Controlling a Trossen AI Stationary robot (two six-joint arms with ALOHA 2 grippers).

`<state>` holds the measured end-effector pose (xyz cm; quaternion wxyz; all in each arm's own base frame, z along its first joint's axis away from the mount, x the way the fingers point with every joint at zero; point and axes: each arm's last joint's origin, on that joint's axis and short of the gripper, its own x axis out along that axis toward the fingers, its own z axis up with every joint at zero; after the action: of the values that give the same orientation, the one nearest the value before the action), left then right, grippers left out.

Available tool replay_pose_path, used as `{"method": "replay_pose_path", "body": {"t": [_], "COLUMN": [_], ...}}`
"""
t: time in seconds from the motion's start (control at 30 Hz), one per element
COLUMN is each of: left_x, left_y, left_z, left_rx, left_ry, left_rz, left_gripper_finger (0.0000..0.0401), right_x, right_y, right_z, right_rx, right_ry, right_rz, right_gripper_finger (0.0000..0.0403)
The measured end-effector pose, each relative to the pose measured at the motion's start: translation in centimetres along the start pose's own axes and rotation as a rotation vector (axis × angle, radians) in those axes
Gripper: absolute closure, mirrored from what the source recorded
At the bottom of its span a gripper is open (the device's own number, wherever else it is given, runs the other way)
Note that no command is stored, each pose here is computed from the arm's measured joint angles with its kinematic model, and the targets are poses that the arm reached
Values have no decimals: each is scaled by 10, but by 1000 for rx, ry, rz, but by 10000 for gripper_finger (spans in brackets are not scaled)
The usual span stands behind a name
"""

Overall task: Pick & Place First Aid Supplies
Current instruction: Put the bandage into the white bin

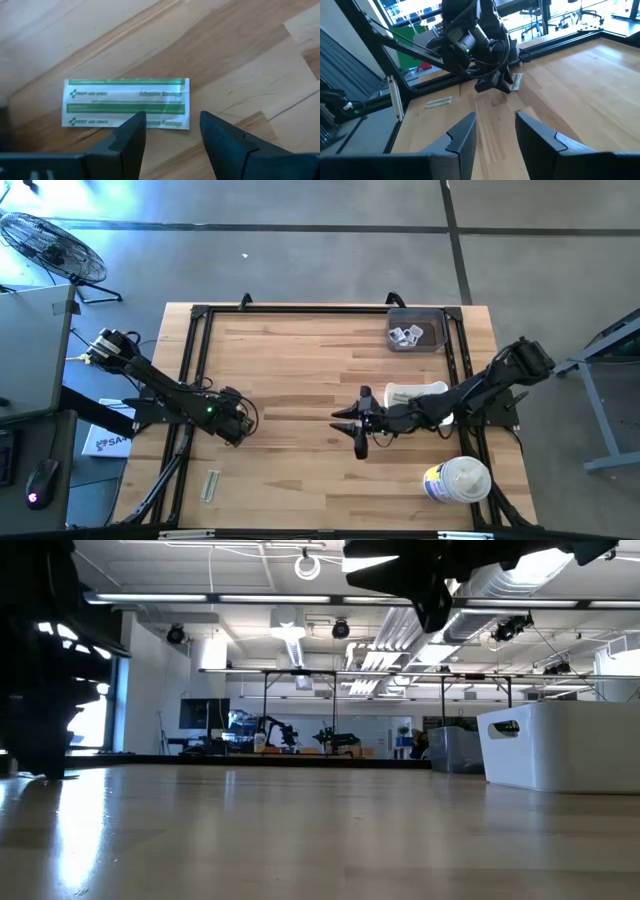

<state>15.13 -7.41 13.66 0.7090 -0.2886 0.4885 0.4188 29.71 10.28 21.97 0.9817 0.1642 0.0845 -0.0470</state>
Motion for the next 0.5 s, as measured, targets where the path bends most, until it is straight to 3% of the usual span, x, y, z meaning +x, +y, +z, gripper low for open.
{"method": "replay_pose_path", "body": {"t": [0.2,0.5], "left_x": [2,3], "left_y": [1,2], "left_z": [-1,-1], "left_rx": [-7,5], "left_ry": [14,11], "left_rz": [-4,-1], "left_gripper_finger": [249,368], "right_x": [0,0], "right_y": [0,0], "right_z": [0,0], "right_rx": [0,0], "right_ry": [0,1], "right_rz": [-2,-2], "right_gripper_finger": [274,274]}}
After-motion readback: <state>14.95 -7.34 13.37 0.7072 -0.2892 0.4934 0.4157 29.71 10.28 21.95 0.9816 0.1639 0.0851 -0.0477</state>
